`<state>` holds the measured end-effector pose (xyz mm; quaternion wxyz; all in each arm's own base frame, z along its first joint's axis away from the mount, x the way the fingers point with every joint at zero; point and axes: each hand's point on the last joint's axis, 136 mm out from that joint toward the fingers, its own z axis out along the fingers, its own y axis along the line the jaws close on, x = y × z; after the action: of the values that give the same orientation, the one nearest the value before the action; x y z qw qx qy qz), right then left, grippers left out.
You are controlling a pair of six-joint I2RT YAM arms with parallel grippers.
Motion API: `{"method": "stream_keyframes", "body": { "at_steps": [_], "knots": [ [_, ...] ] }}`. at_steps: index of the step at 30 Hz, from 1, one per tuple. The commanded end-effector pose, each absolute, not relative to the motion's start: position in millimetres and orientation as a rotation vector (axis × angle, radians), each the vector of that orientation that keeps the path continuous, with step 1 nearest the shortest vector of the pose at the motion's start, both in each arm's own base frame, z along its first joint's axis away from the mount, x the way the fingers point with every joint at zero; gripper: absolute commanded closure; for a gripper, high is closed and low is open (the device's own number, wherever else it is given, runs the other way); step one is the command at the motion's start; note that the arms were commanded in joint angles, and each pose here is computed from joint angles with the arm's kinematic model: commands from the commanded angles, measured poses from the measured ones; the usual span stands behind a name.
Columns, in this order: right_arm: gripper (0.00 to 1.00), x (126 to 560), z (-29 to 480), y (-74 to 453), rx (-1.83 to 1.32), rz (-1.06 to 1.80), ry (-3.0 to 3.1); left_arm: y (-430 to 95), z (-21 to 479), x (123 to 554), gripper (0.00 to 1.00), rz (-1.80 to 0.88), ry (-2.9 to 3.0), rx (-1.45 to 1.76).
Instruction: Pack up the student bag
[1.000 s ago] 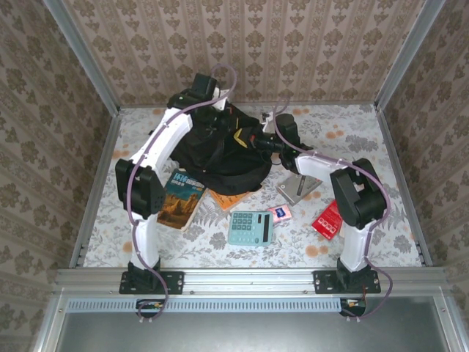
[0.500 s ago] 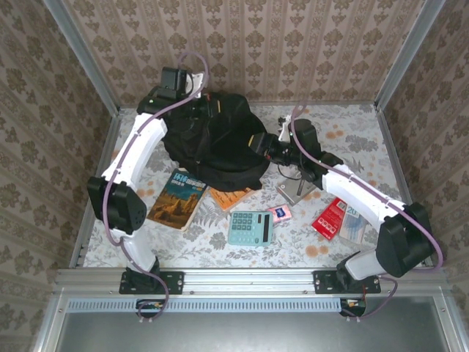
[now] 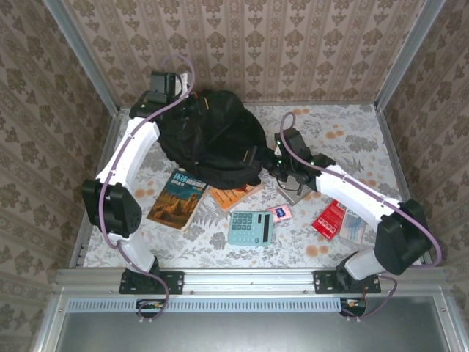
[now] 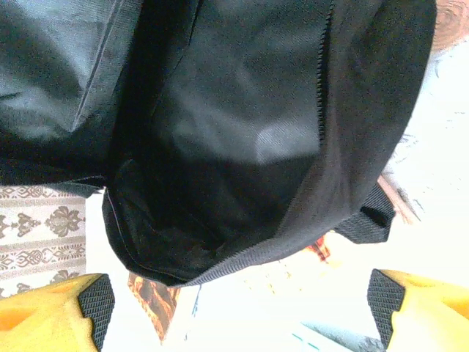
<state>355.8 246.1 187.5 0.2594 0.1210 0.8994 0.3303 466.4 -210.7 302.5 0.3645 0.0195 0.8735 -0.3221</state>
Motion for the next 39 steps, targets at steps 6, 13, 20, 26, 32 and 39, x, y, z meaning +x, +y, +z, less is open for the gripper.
{"method": "stream_keyframes", "body": {
  "at_steps": [6,13,20,26,32,39],
  "knots": [
    [0.25,392,180,261,0.278,0.850,2.453,-204,358,455,1.00,-0.808,2.106,0.011],
    [0.54,436,179,286,0.227,0.910,2.455,-187,378,442,1.00,-0.731,2.050,-0.007],
    [0.63,483,187,294,0.170,0.953,2.420,-165,377,458,1.00,-0.611,2.015,-0.052],
    [0.26,479,207,285,0.048,0.872,2.405,-144,349,491,1.00,-0.612,2.056,-0.154],
    [0.12,451,222,229,0.063,0.561,2.405,-157,321,488,1.00,-0.774,2.122,-0.175],
    [0.17,381,208,172,0.107,0.358,2.486,-148,318,457,1.00,-0.795,2.150,-0.231]
  ]
}}
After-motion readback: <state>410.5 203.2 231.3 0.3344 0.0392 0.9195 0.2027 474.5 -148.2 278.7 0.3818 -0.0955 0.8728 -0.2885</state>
